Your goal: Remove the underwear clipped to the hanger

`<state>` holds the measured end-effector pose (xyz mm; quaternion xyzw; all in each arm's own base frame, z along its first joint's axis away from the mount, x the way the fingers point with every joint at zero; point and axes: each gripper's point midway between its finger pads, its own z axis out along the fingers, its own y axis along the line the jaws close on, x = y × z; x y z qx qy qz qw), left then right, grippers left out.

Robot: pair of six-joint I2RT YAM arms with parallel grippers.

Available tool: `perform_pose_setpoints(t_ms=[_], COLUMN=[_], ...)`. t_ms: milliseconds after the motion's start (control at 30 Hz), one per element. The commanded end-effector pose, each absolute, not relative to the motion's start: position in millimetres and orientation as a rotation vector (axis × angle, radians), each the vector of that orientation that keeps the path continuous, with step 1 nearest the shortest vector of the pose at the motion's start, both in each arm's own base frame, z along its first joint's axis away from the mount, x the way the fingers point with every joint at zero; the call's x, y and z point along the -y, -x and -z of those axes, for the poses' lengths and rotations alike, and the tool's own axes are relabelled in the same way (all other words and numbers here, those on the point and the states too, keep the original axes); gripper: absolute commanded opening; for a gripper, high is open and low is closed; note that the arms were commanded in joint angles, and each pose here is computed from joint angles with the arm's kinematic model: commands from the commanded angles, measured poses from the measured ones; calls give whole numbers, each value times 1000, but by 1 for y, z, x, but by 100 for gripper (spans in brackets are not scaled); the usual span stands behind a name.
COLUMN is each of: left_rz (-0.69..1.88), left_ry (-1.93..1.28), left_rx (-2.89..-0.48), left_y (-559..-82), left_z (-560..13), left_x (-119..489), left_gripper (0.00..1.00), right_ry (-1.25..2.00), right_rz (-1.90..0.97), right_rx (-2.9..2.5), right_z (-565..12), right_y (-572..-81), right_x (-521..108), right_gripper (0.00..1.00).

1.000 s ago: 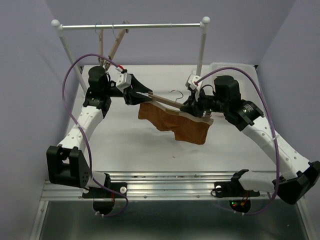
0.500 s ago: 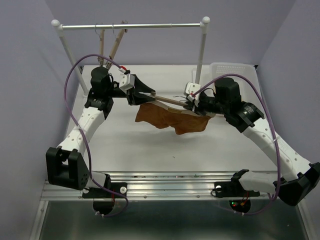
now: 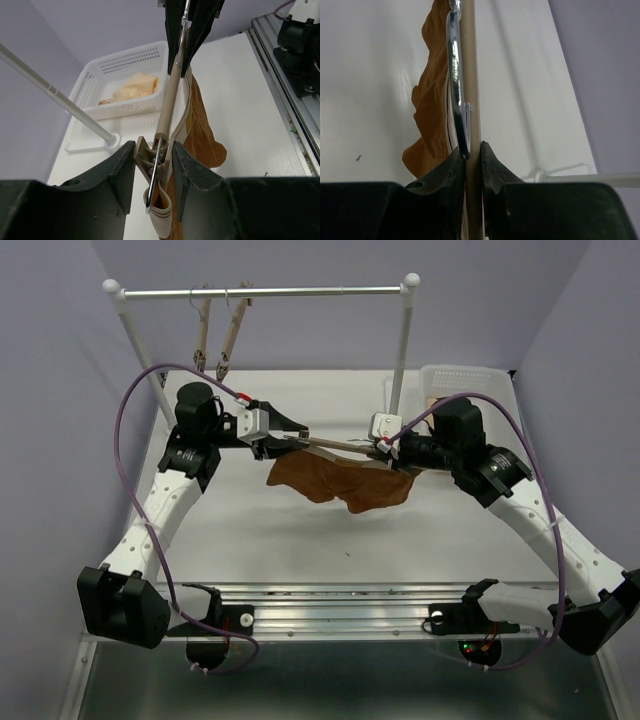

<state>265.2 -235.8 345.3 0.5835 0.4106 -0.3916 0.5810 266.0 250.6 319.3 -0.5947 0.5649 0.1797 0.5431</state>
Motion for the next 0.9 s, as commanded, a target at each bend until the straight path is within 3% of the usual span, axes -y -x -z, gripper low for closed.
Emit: perform_pose_setpoints(t_ms=[0, 367, 500, 533, 567, 600, 867], left_rz=[966, 913, 902, 892, 881, 861, 713], left_ry=[-1434, -1378, -1369, -1362, -1357, -1352, -1254], left_rx=[-855, -1003, -1020, -1032, -1036, -1041, -1139], left_y=[-242, -258, -258, -260, -262, -265, -294], left_z=[-357, -341, -343, -342, -344, -344, -361], left_x=[242, 243, 243, 243, 242, 241, 232], left_gripper=[0, 0, 63, 84, 92, 99, 99], right_ry=[1380, 1441, 1424, 1413, 1408, 1405, 1233], right_rz=[-348, -353, -406, -414, -416, -419, -414], right_rx=[-1233, -1306, -1309, -1319, -1319, -1322, -1314], right_z=[-354, -340, -338, -337, -338, -338, -355], right_y=[-275, -274, -276, -277, -277, -277, -279], right_x=[-252, -249, -258, -259, -259, -259, -252], right_gripper=[1, 1, 1, 1, 1, 1, 1])
